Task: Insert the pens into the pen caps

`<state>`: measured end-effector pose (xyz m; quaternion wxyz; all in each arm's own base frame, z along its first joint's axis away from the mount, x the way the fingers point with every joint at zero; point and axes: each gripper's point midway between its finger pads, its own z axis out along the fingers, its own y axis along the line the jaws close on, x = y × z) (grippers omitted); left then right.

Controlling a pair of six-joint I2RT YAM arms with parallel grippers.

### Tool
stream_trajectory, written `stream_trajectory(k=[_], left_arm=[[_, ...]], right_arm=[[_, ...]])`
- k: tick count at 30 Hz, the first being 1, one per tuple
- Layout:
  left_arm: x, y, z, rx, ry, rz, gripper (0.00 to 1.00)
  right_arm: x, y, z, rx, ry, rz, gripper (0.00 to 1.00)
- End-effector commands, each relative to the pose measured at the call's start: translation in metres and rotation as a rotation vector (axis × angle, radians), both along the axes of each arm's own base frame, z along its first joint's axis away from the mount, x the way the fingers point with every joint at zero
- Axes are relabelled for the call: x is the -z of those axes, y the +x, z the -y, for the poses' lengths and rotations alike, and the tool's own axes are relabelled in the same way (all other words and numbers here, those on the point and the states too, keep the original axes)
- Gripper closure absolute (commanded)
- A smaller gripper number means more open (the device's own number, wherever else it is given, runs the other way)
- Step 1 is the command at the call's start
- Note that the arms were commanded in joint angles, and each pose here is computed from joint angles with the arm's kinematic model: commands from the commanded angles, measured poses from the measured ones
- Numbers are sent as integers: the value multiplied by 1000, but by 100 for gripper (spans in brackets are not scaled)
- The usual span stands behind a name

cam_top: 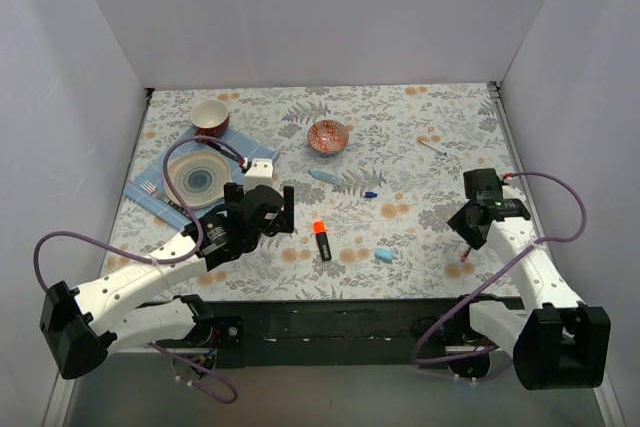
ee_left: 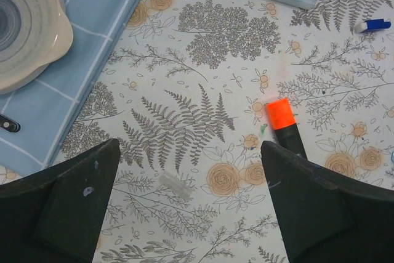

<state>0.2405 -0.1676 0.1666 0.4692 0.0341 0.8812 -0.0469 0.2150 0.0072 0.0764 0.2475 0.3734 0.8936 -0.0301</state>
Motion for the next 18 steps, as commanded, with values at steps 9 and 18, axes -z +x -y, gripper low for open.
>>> stream_trajectory(k=[9,18], left_arm=[[-19,-4,-10,28,-50,104,2],[-21,-1,-14,21,-43,133,2]], right_arm=[[25,-7,65,191,8,-81,41],[55,12,64,103,74,-167,44]])
